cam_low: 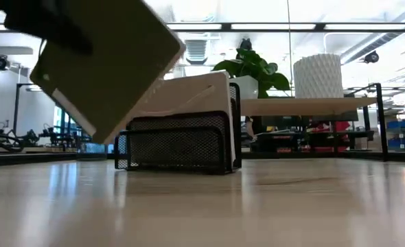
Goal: Stock shelves
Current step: Put the green notebook into the black mesh bookshelf
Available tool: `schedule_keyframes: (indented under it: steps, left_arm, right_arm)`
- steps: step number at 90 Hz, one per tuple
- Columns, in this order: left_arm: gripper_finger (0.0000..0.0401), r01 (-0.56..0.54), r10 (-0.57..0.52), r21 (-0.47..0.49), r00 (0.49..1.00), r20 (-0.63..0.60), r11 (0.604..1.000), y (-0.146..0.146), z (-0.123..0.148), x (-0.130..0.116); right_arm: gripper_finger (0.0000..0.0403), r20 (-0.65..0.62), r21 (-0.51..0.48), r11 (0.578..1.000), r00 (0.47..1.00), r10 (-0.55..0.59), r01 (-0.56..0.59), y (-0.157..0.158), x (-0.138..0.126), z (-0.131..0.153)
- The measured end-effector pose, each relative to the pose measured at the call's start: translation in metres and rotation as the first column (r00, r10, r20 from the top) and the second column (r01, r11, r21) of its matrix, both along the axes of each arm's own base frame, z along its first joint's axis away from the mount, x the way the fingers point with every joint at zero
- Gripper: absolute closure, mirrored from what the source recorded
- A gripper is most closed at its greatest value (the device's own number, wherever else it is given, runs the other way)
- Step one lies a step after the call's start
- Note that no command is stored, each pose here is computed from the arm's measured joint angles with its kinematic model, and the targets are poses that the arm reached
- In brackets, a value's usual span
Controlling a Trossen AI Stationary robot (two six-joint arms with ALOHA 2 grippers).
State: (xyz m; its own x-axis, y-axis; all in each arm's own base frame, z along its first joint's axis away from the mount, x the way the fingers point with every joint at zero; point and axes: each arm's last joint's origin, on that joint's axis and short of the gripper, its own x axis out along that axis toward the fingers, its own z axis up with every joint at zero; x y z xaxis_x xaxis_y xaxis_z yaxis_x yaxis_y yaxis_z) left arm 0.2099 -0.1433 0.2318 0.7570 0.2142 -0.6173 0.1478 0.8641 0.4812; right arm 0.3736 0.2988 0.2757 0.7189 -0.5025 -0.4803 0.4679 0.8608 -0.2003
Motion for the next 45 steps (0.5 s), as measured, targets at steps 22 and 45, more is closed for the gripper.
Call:
schedule_keyframes:
  steps: [22, 45]
  left_arm:
    - [0.0381, 0.003, 0.000, 0.077, 0.999, -0.035, 0.997, 0.002, -0.016, 0.017]
    - [0.0381, -0.012, 0.015, 0.081, 0.999, -0.032, 0.997, 0.006, -0.012, 0.022]
  right_arm:
    - [0.0395, -0.001, -0.001, 1.000, 1.000, 0.000, 0.000, 0.000, 0.000, 0.000]
    - [0.0395, -0.016, -0.015, 1.000, 1.000, -0.003, 0.003, -0.001, 0.000, -0.006]
